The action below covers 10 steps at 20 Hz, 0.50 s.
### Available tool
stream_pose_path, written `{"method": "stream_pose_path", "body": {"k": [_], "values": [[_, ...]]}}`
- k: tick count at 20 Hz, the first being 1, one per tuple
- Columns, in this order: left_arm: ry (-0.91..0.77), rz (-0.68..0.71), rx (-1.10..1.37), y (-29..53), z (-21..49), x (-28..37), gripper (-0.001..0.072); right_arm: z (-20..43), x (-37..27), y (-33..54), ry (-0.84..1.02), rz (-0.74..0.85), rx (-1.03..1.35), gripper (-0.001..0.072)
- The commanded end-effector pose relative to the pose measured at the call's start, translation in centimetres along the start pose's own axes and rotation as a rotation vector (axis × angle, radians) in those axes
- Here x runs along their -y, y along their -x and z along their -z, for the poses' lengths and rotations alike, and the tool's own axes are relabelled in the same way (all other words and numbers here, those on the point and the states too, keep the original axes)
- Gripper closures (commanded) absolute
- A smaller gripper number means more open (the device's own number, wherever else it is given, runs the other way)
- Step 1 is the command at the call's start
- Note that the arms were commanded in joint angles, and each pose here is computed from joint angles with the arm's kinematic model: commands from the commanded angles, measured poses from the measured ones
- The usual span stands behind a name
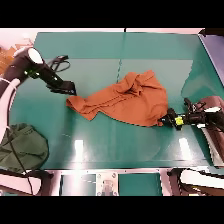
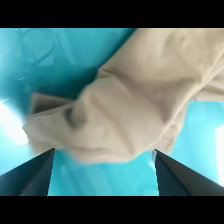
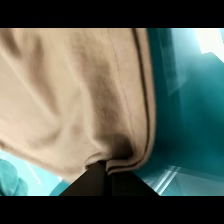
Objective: Fold the shirts.
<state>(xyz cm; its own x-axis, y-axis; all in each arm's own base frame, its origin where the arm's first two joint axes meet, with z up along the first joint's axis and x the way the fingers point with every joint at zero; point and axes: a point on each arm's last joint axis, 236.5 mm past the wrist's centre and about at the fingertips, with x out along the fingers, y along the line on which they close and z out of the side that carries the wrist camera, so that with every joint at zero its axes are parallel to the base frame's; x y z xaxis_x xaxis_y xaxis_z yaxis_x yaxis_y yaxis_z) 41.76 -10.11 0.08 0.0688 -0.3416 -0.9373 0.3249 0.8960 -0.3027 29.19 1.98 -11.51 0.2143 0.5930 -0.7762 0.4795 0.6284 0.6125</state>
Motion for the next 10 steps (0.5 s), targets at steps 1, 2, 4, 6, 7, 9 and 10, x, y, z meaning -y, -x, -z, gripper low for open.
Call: {"method": "stream_pose_path", "body": {"k": [1,2,4,6,7,9,10], "values": [[0.006,-0.029,-0.025,2.7,1.3,-3.5,0.0005,-0.4,-0.5,0.2,0.019,-0.006,0.004,0.0696],[0.030,-0.028,-0.033,2.6,2.1,-4.9,0.0005,-0.4,-0.5,0.2,0.019,-0.006,0.004,0.0696],[0.064,-0.025,-0.030,1.6,3.4,-7.3,0.0006,-0.4,-0.5,0.2,0.019,-0.006,0.004,0.0696],[0.068,-0.031,0.007,-0.3,3.5,-8.7,0.0007,-0.4,-0.5,0.1,0.020,-0.006,0.003,0.0696],[0.039,-0.024,0.031,-1.3,3.2,-8.8,0.0007,-0.4,-0.5,0.1,0.020,-0.006,0.004,0.0696],[-0.064,0.004,0.070,-3.5,2.3,-7.9,0.0018,-0.5,-0.5,0.2,0.019,-0.005,0.007,0.0696],[-0.100,-0.001,0.075,-4.4,1.8,-7.7,0.0016,-0.6,-0.5,0.2,0.019,-0.005,0.010,0.0696]]}}
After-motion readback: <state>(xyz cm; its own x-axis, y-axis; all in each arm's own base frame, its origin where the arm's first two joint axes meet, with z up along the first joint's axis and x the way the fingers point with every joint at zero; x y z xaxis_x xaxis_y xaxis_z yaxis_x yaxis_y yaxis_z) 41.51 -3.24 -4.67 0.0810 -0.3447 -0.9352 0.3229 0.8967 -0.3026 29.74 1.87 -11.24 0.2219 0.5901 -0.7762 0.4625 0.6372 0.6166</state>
